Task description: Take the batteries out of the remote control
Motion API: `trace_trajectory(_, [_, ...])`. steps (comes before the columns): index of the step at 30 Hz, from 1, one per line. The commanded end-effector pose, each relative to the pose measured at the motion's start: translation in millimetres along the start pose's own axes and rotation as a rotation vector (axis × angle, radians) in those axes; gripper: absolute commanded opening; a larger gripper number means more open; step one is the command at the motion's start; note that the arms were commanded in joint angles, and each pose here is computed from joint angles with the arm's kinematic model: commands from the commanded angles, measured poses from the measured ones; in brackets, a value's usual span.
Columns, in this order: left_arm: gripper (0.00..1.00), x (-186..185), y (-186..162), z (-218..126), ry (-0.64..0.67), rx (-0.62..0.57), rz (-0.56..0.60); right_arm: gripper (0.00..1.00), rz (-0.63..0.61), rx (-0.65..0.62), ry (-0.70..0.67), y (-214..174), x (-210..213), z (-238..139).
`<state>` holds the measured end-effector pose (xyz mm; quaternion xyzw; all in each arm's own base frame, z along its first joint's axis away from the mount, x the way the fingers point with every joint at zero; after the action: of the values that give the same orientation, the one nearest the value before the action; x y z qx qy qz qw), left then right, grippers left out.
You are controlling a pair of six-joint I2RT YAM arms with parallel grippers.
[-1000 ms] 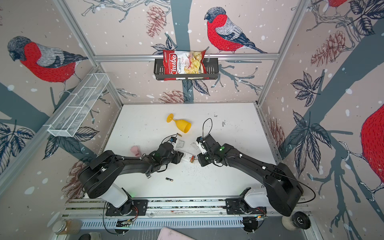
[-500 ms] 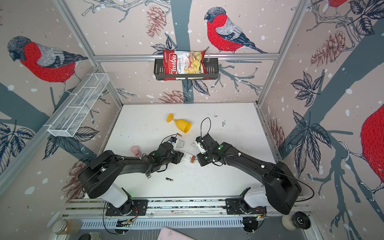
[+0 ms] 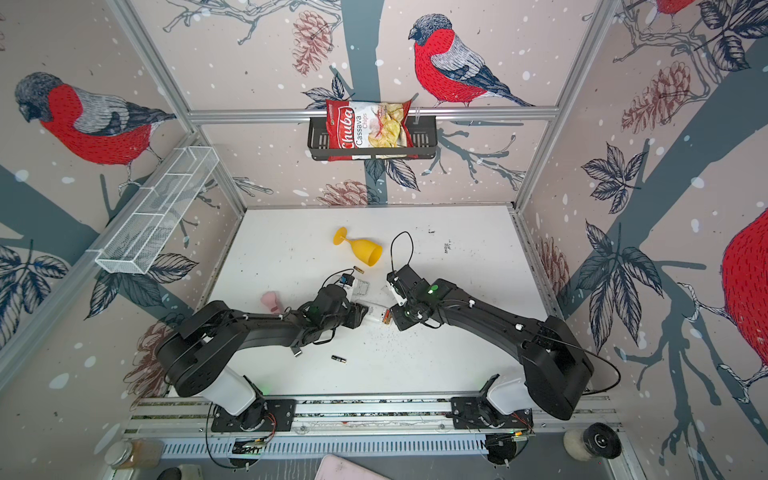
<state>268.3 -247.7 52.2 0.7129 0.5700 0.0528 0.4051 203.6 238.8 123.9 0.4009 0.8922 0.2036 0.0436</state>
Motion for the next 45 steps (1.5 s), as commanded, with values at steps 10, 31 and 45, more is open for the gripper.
trace_trajectory(10, [0.54, -4, 2, -3, -0.022, -0.009, -0.007, 0.00, 0.155, -0.228, 0.225, 7, -10, -25])
trace_trajectory(31, [0.54, -5, 6, -2, -0.020, -0.013, -0.012, 0.00, 0.146, -0.087, 0.107, -8, -19, -3])
trace_trajectory(45, [0.54, -5, 5, 1, -0.026, -0.006, -0.011, 0.00, 0.129, -0.100, 0.221, -3, -3, 6])
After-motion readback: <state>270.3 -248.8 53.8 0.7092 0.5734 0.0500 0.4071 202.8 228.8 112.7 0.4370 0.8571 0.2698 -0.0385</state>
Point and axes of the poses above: each gripper's point midway between its finger pads, its own z axis out along the fingers, its own x axis along the line the jaws close on, y = z × x, the point moved 3 cm from there along -z, back along the fingers, and after that the axes turned 6 degrees about -z, right-handed, at the moved point
